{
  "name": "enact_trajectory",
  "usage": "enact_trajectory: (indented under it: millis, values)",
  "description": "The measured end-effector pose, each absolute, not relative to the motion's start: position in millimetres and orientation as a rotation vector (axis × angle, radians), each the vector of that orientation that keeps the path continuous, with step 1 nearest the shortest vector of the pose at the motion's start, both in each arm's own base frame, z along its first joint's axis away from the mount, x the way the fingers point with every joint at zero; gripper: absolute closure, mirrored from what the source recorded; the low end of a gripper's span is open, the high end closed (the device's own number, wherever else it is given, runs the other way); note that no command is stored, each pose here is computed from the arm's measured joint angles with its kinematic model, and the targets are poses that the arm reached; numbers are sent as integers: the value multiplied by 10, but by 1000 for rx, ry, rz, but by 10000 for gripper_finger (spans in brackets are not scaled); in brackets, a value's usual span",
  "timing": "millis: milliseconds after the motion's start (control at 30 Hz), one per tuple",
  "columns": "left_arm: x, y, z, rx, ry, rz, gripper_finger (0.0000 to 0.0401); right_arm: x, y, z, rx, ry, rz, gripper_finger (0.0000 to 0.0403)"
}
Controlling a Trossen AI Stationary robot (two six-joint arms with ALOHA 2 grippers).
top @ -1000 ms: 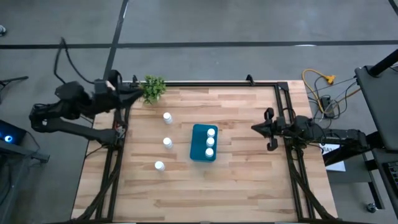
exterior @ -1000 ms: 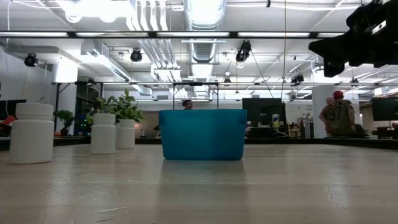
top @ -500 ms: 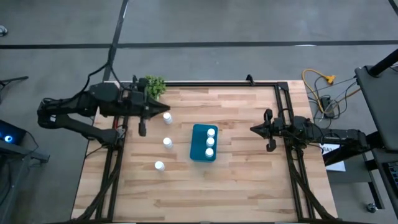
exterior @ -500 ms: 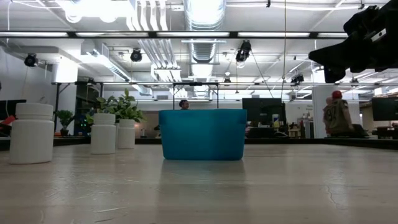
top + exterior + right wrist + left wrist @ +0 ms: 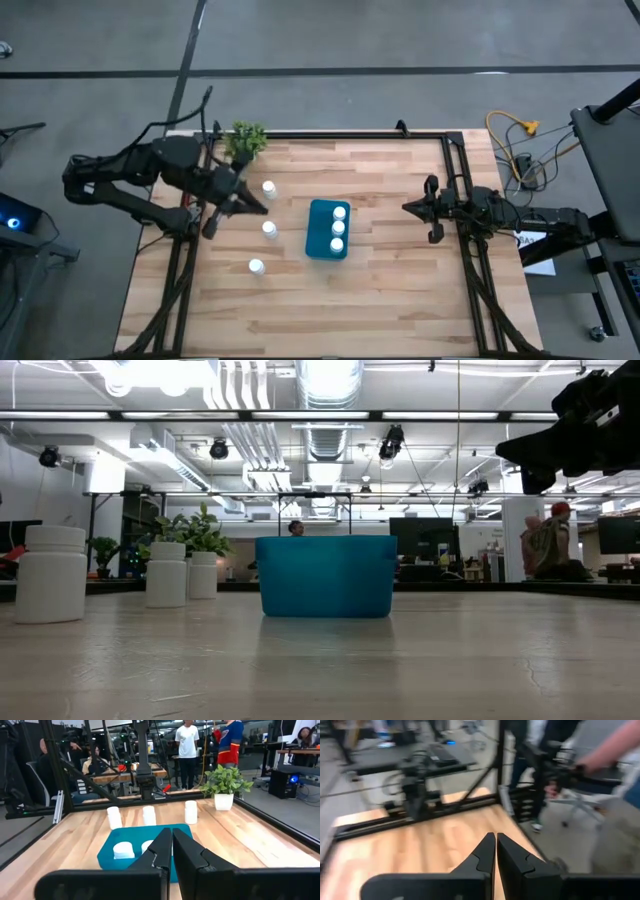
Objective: Pick and place pill bottles into a basket
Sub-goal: Put the white pill bottle into the blue container
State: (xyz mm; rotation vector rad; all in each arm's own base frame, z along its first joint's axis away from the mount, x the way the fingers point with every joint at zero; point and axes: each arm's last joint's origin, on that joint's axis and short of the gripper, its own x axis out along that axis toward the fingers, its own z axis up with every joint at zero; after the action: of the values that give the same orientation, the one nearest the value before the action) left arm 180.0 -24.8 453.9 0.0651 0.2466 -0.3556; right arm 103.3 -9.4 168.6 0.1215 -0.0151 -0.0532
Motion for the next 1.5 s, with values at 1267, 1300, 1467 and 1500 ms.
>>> enact_trajectory:
  millis: [1267,1300,1467,1500]
  values:
    - [2293,-851,3668,-95,940,-558,203,1031,-94,1623,136,52,-58,394]
    - [2307,-880,3612,-90,977,-561,202,1031,-94,1623,136,52,-57,394]
    - [2365,-988,3394,-74,1148,-546,202,1031,-94,1624,135,51,-57,394]
    - [2377,-991,3369,-75,1167,-515,202,1031,-94,1624,132,51,-57,394]
